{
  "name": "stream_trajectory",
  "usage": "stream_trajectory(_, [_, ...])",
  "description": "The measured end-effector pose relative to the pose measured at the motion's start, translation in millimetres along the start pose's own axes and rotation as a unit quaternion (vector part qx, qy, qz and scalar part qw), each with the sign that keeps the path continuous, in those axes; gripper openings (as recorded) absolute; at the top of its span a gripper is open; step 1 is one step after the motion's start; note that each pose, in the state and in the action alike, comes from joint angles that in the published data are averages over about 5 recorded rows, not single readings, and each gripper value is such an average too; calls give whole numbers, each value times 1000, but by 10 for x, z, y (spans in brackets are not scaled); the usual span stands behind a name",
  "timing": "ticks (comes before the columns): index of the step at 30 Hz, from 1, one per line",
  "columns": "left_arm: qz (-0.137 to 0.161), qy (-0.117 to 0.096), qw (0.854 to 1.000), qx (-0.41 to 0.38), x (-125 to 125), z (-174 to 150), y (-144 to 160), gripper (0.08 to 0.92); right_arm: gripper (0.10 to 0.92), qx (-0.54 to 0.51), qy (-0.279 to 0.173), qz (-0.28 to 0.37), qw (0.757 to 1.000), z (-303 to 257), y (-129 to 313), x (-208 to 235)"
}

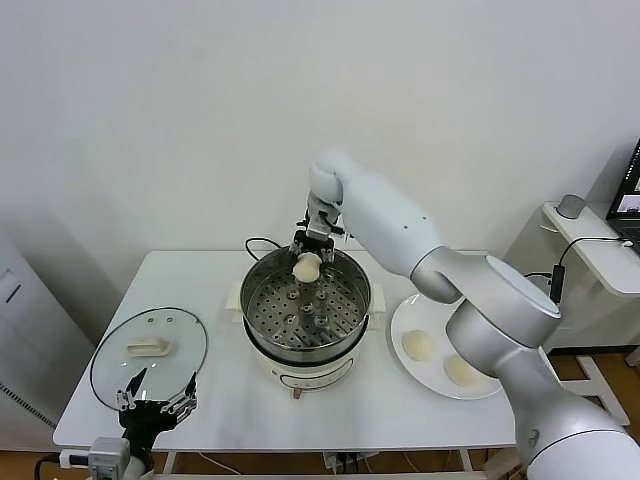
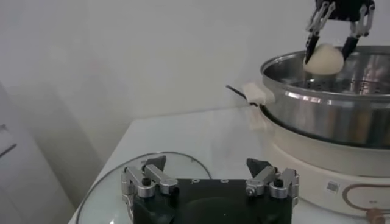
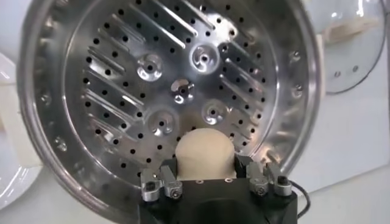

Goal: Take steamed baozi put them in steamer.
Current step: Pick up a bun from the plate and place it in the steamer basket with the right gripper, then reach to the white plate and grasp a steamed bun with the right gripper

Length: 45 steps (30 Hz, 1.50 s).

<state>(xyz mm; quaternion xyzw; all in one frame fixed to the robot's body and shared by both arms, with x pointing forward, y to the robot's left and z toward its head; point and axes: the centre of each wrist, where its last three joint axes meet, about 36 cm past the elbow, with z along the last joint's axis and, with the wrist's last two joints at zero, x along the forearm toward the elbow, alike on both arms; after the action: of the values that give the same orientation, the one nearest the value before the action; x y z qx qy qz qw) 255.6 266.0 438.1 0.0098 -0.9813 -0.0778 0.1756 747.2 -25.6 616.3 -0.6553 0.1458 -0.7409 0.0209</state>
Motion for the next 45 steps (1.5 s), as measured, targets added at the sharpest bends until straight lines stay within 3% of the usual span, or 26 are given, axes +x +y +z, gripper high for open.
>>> stream_trajectory(6, [0,0,1000,0,-6,-5,3,823,585,4,5,13,1000,-41,-13,-99])
stream_trajectory(14, [0,3,1000,1,-8,4,1,823,786,5,-6,18,1000,-37,38,-97])
stream_trajectory(19, [1,6,1000,2,-13,11,-1,823,821,1,-19,22,1000,1,80,14])
stream_trajectory(32, [3,1,1000,5,27,-73,10,823,823,13,-17,81,996,117,495,1234])
stream_trajectory(40, [9,4,1000,16,61,-101,4,823,823,-143,1,100,985,136,1240,1778])
stream_trajectory(45, [11,4,1000,24,69,-114,24,823,823,-318,16,91,943,84,1777,1924])
